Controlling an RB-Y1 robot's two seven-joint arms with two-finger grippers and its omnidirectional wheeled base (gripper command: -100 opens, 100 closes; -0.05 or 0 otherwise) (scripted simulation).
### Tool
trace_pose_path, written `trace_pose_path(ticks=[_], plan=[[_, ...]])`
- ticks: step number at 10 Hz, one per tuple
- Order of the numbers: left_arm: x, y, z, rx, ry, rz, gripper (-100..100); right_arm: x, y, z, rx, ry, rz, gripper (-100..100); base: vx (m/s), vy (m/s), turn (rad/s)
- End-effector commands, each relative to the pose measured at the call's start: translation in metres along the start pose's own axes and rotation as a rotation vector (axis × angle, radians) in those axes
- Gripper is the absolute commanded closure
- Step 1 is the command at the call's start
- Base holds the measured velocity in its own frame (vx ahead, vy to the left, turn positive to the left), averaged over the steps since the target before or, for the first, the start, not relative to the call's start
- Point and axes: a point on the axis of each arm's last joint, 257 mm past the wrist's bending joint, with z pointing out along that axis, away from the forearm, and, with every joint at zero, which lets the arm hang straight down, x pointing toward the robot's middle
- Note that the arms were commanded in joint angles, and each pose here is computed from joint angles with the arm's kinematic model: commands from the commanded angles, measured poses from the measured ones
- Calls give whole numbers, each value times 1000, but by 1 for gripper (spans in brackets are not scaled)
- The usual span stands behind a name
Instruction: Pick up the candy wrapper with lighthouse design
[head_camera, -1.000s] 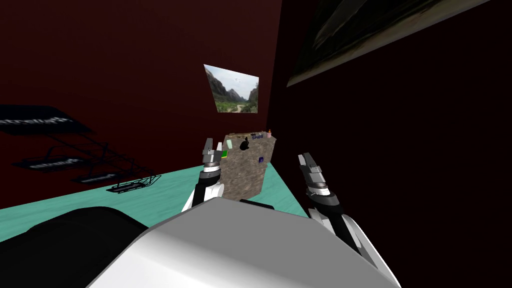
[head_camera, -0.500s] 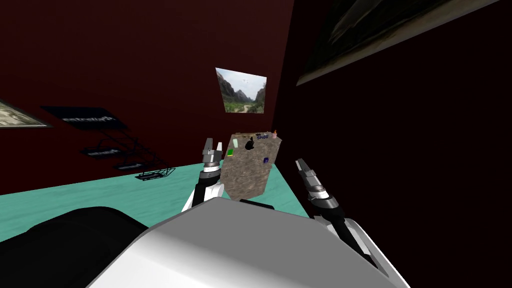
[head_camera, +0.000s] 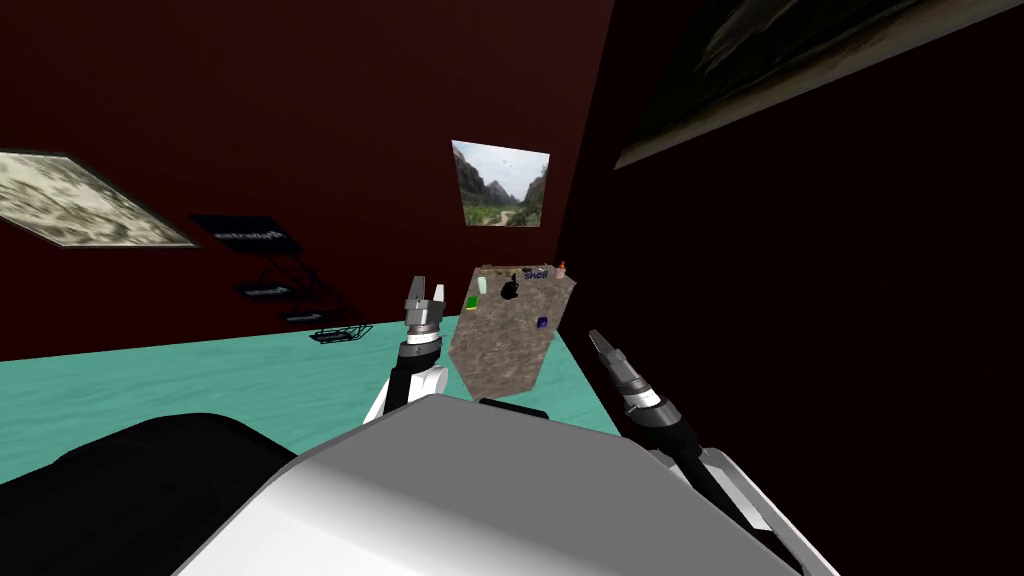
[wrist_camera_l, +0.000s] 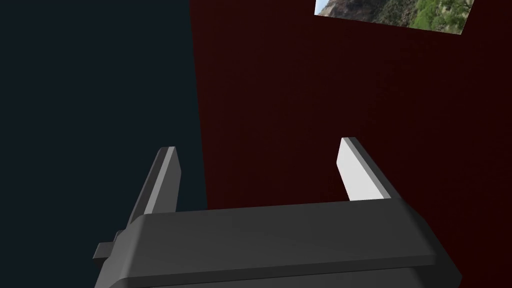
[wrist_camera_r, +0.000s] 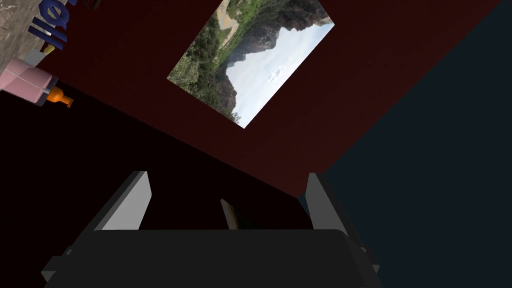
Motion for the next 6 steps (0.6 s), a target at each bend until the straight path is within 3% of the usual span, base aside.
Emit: trace_pose_path(ticks=[1,2,6], plan=[[0,0,0,0,0,0,0,9,-16,-11,45,55,-10,-100,-10,39,284],[0,0,0,0,0,0,0,10,-17,-11,44,66,-15,-100,-8,25,62],[0,0,0,0,0,0,0,26,-52,-40,139,196,-46,-100,-7,37,161]])
